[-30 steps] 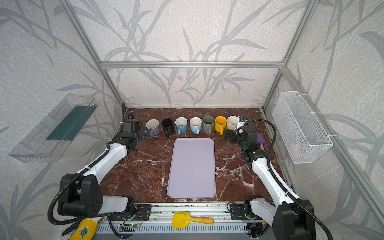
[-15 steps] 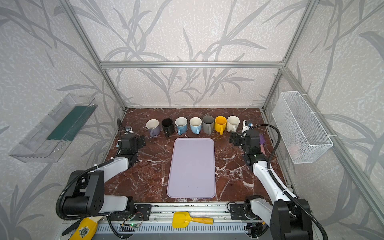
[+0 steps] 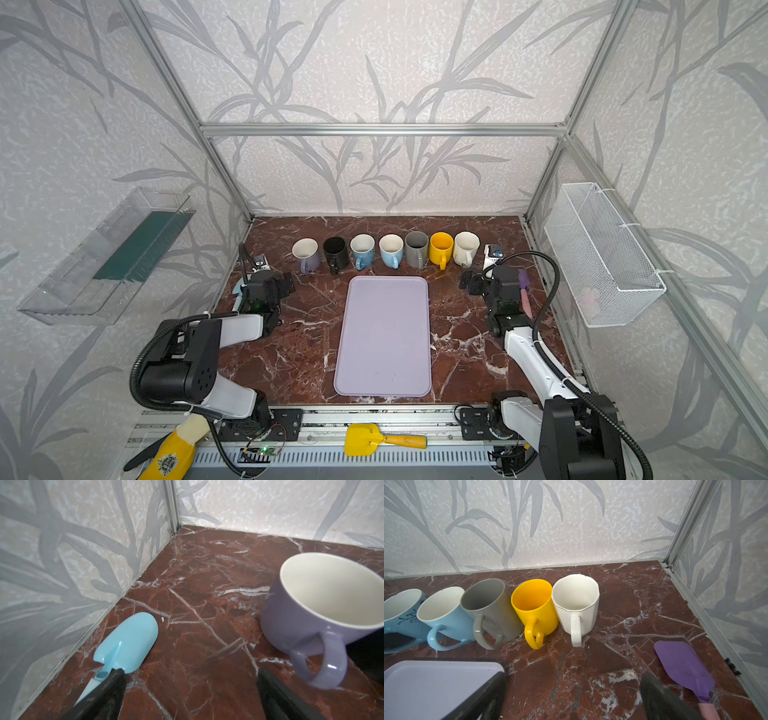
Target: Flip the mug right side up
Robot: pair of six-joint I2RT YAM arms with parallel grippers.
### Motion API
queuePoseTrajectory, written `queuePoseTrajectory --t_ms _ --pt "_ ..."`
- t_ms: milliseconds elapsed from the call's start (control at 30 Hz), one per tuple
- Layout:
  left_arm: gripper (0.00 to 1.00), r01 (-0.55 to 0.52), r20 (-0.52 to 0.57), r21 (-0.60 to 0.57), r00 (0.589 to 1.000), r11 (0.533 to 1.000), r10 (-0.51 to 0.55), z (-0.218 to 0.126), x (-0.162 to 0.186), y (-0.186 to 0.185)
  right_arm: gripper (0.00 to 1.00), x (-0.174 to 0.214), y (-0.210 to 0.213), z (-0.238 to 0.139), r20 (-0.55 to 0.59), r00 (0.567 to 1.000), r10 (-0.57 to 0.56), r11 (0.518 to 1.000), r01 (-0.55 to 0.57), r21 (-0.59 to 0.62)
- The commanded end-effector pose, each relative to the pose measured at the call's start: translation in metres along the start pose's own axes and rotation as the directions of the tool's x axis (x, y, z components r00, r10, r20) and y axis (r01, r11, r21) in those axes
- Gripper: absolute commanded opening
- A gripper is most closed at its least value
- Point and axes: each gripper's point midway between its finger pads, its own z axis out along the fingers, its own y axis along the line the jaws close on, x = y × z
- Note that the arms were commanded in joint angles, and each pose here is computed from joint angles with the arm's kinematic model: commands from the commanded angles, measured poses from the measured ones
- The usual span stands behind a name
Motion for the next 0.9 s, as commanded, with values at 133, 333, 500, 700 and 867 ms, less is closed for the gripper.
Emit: queuePoseTrajectory --t_ms 133,333,500,700,867 --pt "0.99 -0.007 -0.002 -0.007 1.000 1.000 0.007 0.002 -0.004 0.000 0.99 0.000 -0.012 0.006 0.042 0.997 -0.069 0.996 0.066 0.063" --pt "0.99 -0.007 -0.002 -0.006 1.000 1.000 0.007 0.002 -0.004 0.000 0.99 0.014 -0.015 0.018 0.028 0.996 -0.083 0.994 0.081 0.067" --pt "0.99 -0.008 -0.005 -0.008 1.000 1.000 0.008 0.003 -0.004 0.000 0.99 0.030 -0.017 0.026 0.014 0.996 -0.090 0.994 0.089 0.062" --pt "0.99 -0.006 0.010 0.008 1.000 1.000 0.005 0.000 -0.005 -0.002 0.99 0.056 -0.014 0.037 0.005 0.996 -0.091 0.995 0.091 0.028" --pt "0.99 0.014 0.100 0.098 0.995 0.995 -0.024 -0.013 0.004 -0.009 0.99 0.078 -0.004 0.052 0.019 0.993 -0.116 0.992 0.116 -0.038"
